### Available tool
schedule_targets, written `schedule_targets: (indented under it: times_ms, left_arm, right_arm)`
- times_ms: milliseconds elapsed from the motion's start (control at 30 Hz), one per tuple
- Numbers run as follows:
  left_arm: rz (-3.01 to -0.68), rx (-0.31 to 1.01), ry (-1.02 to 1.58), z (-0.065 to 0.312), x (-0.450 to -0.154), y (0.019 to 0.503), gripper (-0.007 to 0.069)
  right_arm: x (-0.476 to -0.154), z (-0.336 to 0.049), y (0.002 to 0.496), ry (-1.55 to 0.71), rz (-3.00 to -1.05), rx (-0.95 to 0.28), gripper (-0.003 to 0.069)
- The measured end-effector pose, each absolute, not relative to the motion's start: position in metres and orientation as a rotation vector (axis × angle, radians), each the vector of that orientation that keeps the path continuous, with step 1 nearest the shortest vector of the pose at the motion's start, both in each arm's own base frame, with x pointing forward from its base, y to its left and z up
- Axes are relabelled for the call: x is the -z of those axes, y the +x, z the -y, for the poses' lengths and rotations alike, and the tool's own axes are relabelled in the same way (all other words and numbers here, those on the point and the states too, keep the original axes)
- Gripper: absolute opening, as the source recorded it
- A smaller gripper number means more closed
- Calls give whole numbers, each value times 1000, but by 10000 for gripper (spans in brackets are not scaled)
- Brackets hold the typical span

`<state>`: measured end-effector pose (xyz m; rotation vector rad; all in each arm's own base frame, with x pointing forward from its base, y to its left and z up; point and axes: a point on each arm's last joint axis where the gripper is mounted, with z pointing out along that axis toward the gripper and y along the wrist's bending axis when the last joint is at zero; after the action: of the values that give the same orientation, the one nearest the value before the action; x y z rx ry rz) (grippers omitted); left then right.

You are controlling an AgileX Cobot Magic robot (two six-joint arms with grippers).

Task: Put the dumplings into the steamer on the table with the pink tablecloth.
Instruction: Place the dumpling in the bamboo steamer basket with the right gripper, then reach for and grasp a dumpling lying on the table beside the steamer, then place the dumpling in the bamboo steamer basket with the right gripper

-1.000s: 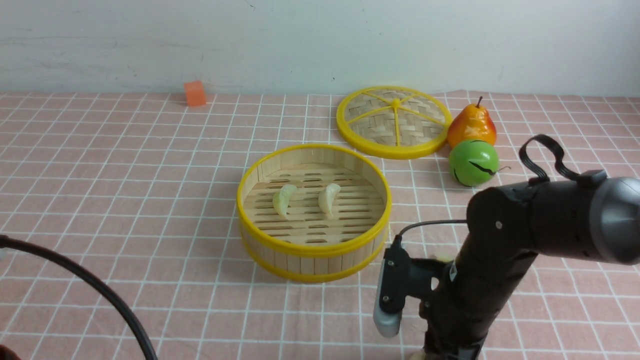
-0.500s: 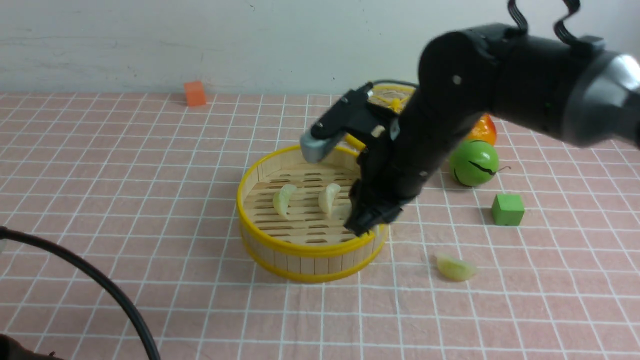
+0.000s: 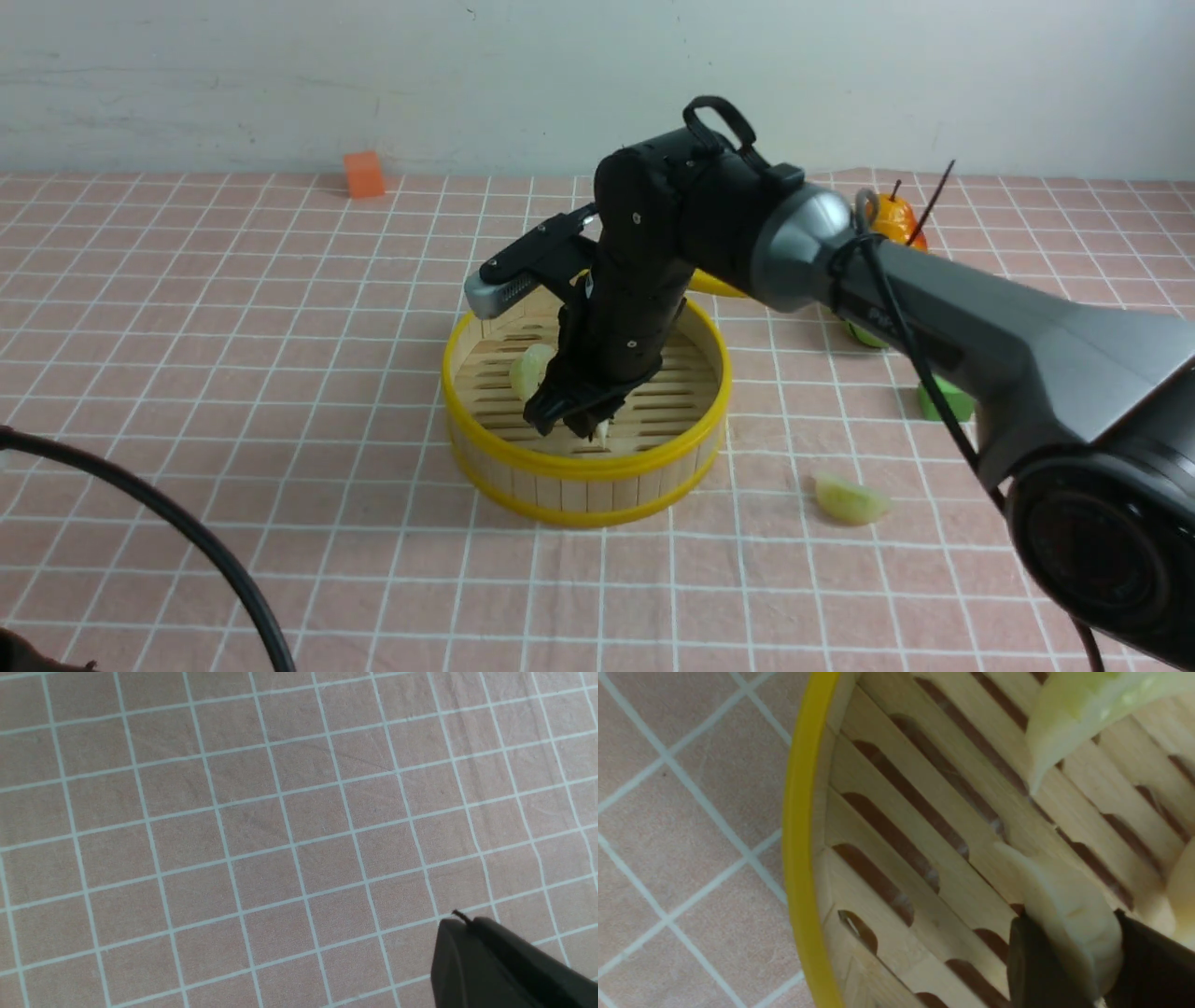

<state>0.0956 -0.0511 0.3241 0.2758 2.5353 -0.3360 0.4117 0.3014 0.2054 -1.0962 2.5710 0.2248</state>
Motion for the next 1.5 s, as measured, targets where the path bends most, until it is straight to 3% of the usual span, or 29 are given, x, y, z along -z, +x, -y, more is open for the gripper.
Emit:
schedule_targets:
  times_ms: [133, 200, 300, 367, 400, 467, 633, 767, 900, 1067, 1233, 1500]
  left_arm:
    - [-2535, 333, 276, 51, -324, 96, -14]
    - [-2534, 332, 276, 51, -324, 96, -13]
    - [-2534, 332, 276, 51, -324, 96, -13]
    - [-2535, 332, 276, 51, -324, 96, -13]
    - [-2535, 332, 276, 51, -324, 96, -13]
    - [-2535, 332, 276, 51, -324, 96, -13]
    - [-2531, 322, 292, 51, -324, 96, -13]
    - [-2529, 318, 305, 51, -324, 96, -13]
    - [-2529, 317, 307, 51, -324, 96, -8]
    - [-2528, 317, 308, 51, -324, 96, -4]
    - [-2518, 320, 308, 51, -325, 97, -3]
    - [-2515, 321, 307, 51, -325, 97, 2]
  right_arm:
    - [-199, -302, 412, -1106, -2594, -219, 253]
    - [-200, -301, 411, -1103, -2603, -219, 327]
    - [-207, -299, 408, -1090, -2632, -220, 398]
    - [-229, -295, 403, -1082, -2638, -221, 449]
    - [-232, -295, 402, -1081, -2634, -221, 451]
    - [-271, -289, 395, -1041, -2569, -232, 467]
    - [-331, -266, 370, -997, -2483, -227, 470]
    - [-343, -238, 355, -938, -2525, -201, 472]
    - [-311, -180, 348, -838, -2723, -115, 472]
    - [-255, -144, 343, -911, -2872, -43, 472]
    - [-211, -144, 354, -1066, -2779, -28, 472]
    - [-168, -151, 377, -1172, -2665, 21, 460]
